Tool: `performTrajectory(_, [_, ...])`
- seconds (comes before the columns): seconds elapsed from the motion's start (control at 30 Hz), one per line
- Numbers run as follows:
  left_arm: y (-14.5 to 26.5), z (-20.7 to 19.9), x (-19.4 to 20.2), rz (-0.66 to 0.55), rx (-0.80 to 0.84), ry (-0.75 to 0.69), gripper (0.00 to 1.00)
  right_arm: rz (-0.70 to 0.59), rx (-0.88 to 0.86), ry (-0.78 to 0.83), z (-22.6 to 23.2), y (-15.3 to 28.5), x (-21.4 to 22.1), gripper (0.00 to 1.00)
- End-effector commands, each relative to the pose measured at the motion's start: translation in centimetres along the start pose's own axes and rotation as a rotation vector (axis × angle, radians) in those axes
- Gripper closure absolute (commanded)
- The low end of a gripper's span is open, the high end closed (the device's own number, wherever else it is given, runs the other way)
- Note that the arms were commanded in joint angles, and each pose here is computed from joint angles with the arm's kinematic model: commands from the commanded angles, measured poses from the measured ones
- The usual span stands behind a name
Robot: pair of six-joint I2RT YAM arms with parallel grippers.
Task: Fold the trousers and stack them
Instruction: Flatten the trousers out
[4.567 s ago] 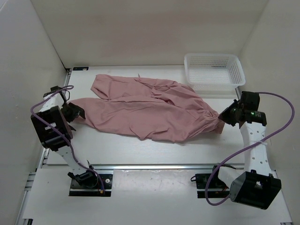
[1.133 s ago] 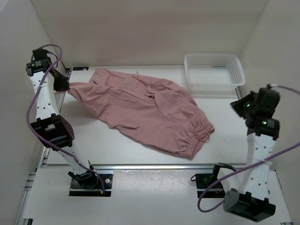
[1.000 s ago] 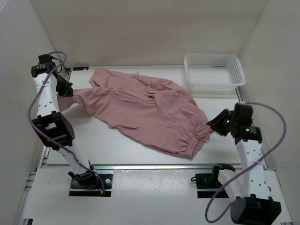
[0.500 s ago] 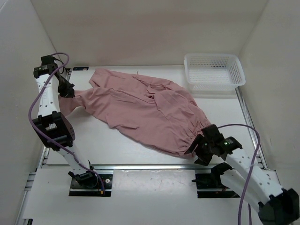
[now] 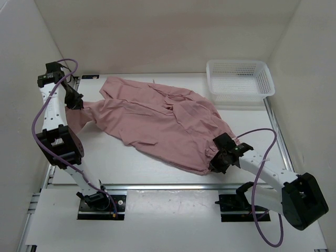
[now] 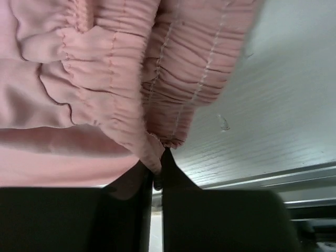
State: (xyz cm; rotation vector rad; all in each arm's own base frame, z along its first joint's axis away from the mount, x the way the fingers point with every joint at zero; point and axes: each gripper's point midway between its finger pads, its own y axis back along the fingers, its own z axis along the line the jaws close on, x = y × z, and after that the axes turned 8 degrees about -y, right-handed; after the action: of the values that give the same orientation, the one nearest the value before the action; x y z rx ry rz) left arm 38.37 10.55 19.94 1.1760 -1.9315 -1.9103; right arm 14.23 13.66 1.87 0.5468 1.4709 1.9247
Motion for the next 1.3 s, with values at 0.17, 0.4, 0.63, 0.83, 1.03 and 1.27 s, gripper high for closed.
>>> performTrajectory(0.17, [2.4, -1.0, -2.5, -0.08, 0.035, -0.039, 0.9, -0.457, -0.139, -0.059, 4.6, 11.5, -13.9, 1.0])
performTrajectory(0.4, [6.0, -2.9, -4.8, -0.159, 0.123, -0.044, 0.9, -0.681, -0.138, -0.106, 3.1, 21.6, -23.6, 1.0])
performTrajectory(0.63, [4.1, 1.1, -1.7, -0.099, 0.012, 0.015, 0.9, -0.67, -0.045, -0.221, -3.1, 20.6, -21.8, 1.0])
performTrajectory(0.83, [2.2, 6.5, 3.6, -0.046, -0.076, 0.097, 0.44, -0.649, 0.075, -0.359, -7.3, 19.1, -18.4, 0.69])
performTrajectory(1.03, [4.3, 3.6, 1.5, -0.101, 0.023, 0.045, 0.0, -0.694, -0.032, -0.344, -4.4, 21.3, -20.7, 0.11])
performTrajectory(1.27, [3.0, -7.2, -0.1, -0.133, 0.168, -0.223, 0.62, -0.539, -0.323, -0.085, 5.5, 21.0, -23.0, 1.0])
